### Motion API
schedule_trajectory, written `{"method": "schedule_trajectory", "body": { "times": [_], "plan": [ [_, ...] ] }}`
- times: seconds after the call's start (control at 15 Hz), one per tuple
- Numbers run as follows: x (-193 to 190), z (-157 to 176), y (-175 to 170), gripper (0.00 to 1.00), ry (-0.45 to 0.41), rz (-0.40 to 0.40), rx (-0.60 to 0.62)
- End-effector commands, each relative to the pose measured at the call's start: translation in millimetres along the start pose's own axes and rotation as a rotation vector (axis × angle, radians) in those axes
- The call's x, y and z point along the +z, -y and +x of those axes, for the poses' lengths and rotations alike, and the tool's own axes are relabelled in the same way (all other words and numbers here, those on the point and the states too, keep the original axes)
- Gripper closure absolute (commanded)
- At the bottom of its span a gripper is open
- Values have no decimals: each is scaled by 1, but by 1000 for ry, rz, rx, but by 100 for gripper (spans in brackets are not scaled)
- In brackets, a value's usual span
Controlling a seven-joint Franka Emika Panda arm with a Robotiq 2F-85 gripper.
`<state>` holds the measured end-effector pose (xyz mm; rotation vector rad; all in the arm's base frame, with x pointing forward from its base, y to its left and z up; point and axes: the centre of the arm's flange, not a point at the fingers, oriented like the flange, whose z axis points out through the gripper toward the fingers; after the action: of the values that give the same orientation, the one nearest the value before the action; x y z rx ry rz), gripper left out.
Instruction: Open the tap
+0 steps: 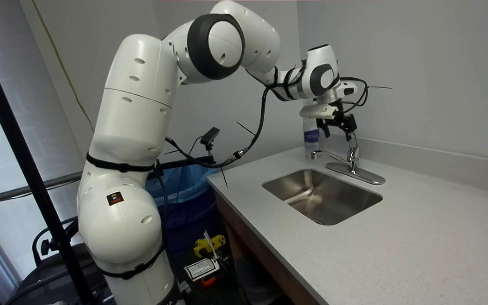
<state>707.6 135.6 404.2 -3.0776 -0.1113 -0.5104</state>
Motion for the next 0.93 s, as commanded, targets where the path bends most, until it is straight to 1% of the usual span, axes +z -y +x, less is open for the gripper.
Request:
{"method": "schedule_trajectory", "body": {
  "times": [0.0, 0.13, 0.47, 0.87],
  "plan": [
    [-1, 13, 2, 0, -83, -19, 28],
    [-1, 12, 4, 0, -78, -20, 36],
    [-7, -1, 2, 0, -13, -11, 57],
    [-14, -11, -3, 0, 22, 0, 67]
  ]
}}
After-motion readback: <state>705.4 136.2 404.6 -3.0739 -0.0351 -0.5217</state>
